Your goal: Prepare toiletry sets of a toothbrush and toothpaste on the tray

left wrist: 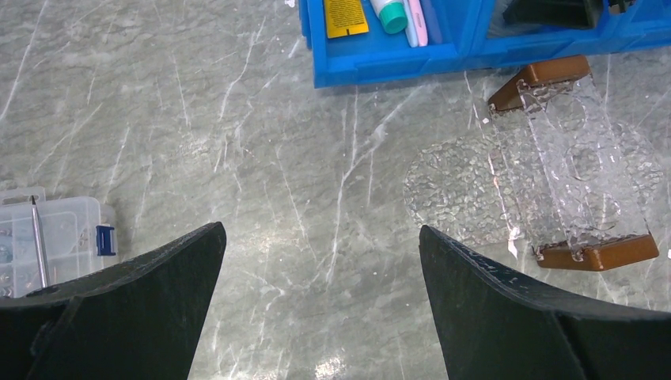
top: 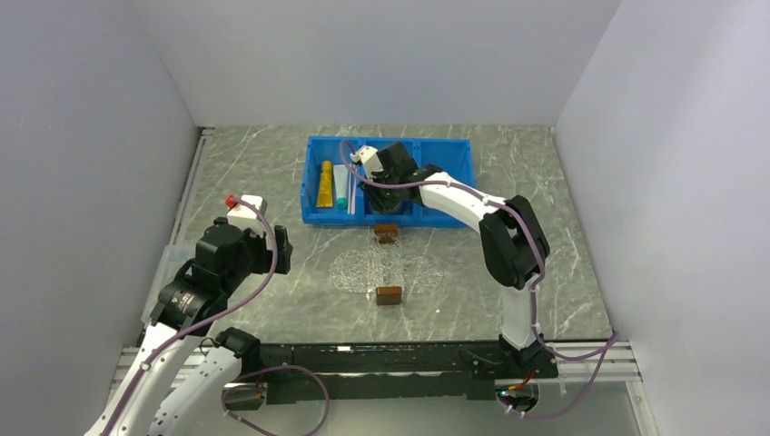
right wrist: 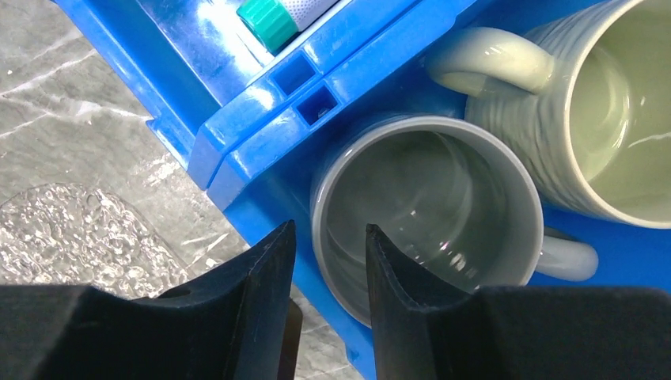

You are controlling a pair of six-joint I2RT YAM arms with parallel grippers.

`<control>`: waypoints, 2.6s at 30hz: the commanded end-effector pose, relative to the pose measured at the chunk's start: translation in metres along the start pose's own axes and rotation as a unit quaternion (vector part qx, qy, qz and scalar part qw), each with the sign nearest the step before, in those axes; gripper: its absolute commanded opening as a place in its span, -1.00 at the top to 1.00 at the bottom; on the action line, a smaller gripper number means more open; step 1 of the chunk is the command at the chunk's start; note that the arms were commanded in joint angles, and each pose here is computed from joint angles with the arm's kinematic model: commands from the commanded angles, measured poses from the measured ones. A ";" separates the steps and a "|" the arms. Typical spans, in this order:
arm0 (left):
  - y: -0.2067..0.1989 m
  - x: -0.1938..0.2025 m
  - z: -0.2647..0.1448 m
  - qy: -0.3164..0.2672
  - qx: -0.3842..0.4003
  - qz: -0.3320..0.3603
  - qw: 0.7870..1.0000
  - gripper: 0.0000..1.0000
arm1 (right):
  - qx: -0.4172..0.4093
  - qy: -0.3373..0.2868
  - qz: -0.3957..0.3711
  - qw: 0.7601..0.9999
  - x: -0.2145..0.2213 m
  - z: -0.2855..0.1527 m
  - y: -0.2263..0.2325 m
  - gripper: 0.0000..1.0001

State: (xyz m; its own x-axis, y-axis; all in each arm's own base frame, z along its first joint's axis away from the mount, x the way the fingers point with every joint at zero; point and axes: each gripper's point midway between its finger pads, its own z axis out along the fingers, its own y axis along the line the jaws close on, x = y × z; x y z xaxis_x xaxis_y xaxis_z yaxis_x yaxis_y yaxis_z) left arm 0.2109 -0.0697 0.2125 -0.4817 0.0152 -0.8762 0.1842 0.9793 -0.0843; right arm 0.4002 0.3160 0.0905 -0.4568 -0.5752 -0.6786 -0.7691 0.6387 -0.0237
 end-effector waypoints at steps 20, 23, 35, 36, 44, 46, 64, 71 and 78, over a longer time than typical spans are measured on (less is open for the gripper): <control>0.003 -0.007 0.001 -0.009 -0.008 -0.006 1.000 -0.99 | -0.006 -0.031 -0.007 0.999 -0.022 0.006 -0.002 0.93; 0.002 -0.007 0.001 -0.009 -0.006 -0.007 1.000 -0.99 | -0.008 -0.033 -0.006 0.999 -0.026 0.004 -0.001 1.00; 0.003 -0.007 0.001 -0.008 -0.006 -0.008 1.000 -0.99 | 0.034 -0.093 -0.014 0.995 -0.064 -0.036 -0.012 1.00; 0.003 -0.007 0.001 -0.008 -0.006 -0.008 1.000 -0.99 | 0.036 -0.097 -0.016 0.994 -0.068 -0.040 -0.012 1.00; 0.002 -0.007 0.001 -0.010 -0.004 -0.009 1.000 -0.99 | 0.059 -0.126 -0.030 0.990 -0.092 -0.067 -0.015 1.00; 0.003 -0.007 0.001 -0.010 -0.006 -0.009 1.000 -0.99 | 0.064 -0.127 -0.032 0.989 -0.095 -0.070 -0.016 1.00; 0.003 -0.009 -0.002 -0.016 -0.003 -0.011 1.000 -0.99 | 0.147 -0.171 -0.040 0.973 -0.136 -0.136 -0.010 1.00; 0.003 -0.010 -0.003 -0.021 -0.003 -0.011 1.000 -0.99 | 0.187 -0.162 -0.013 0.969 -0.134 -0.160 0.005 1.00; 0.002 -0.011 -0.005 -0.024 0.000 -0.012 1.000 -0.99 | 0.203 -0.148 0.038 0.967 -0.112 -0.190 0.023 1.00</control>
State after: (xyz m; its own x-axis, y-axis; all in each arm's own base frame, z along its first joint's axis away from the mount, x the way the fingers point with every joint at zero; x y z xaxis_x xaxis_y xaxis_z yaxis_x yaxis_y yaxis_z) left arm 0.2112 -0.0646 0.2156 -0.4698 -0.0010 -0.8828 0.1642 0.9825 -0.0885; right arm 0.3582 0.3204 0.2350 -0.3500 -0.5342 -0.7695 -0.6022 0.7575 -0.2519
